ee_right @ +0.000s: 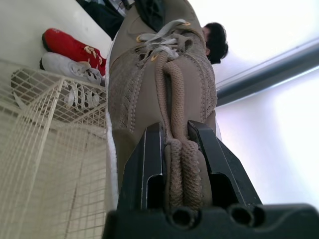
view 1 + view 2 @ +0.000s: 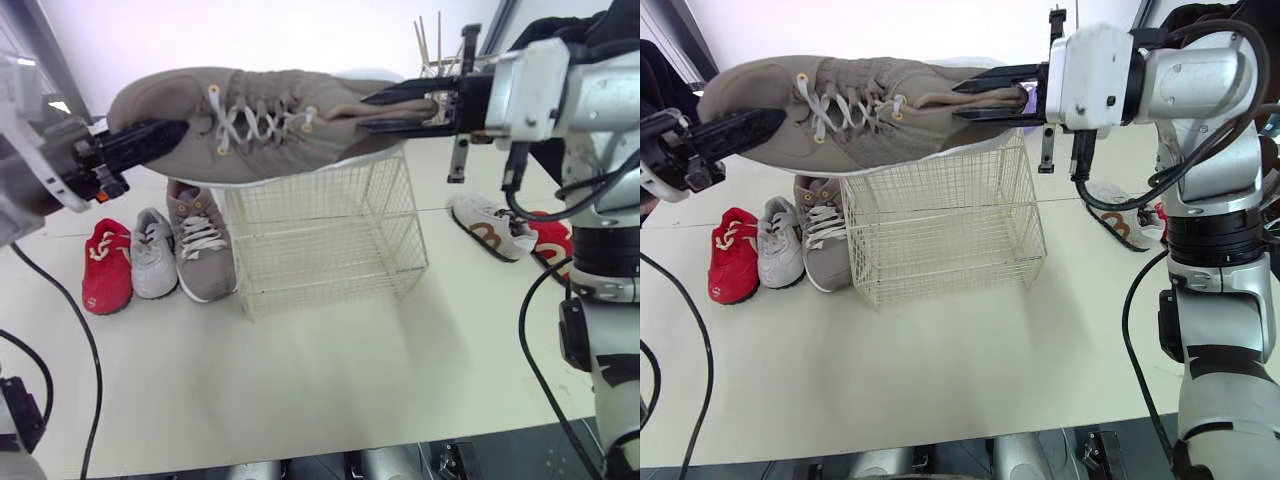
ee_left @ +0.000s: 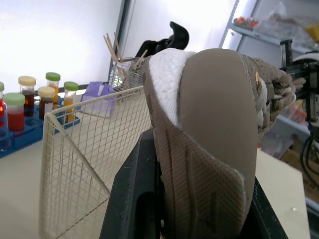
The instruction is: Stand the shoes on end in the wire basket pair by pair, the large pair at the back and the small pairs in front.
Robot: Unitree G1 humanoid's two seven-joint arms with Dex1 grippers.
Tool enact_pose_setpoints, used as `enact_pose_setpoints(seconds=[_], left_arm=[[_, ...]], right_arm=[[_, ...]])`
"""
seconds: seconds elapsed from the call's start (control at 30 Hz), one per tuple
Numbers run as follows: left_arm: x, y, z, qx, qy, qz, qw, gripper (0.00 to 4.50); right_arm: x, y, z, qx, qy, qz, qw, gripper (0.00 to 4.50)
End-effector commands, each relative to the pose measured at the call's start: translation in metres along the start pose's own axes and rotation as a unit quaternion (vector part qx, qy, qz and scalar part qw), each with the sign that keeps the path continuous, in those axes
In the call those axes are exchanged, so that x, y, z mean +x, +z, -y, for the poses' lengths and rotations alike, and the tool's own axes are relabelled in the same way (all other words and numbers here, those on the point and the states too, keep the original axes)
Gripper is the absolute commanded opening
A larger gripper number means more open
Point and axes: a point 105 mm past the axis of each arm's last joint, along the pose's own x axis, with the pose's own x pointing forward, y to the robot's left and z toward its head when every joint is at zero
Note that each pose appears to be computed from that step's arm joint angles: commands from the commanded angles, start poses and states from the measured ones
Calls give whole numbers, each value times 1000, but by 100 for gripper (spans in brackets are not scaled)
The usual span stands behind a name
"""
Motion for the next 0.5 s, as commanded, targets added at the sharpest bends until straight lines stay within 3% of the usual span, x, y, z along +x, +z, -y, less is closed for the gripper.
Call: enact_pose_setpoints(seconds=[0.03, 0.13, 0.23, 0.4, 0.5], left_arm=[[-3, 20, 16, -6, -28, 70, 997, 50], [-6, 20, 11, -39, -10, 113, 993, 50], [-8, 19, 9, -64, 6, 148, 987, 50], [-5, 14, 17, -88, 8, 186, 979, 50], [0, 14, 25, -100, -7, 209, 973, 50]], right_arm=[[-21, 8, 27, 85, -76, 33, 993, 121], [-41, -3, 39, 196, -128, 44, 971, 261], [-65, -14, 49, 281, -185, 60, 940, 429], [-91, -46, 27, 440, -237, 76, 863, 446], [-78, -58, -2, 531, -236, 112, 806, 446]])
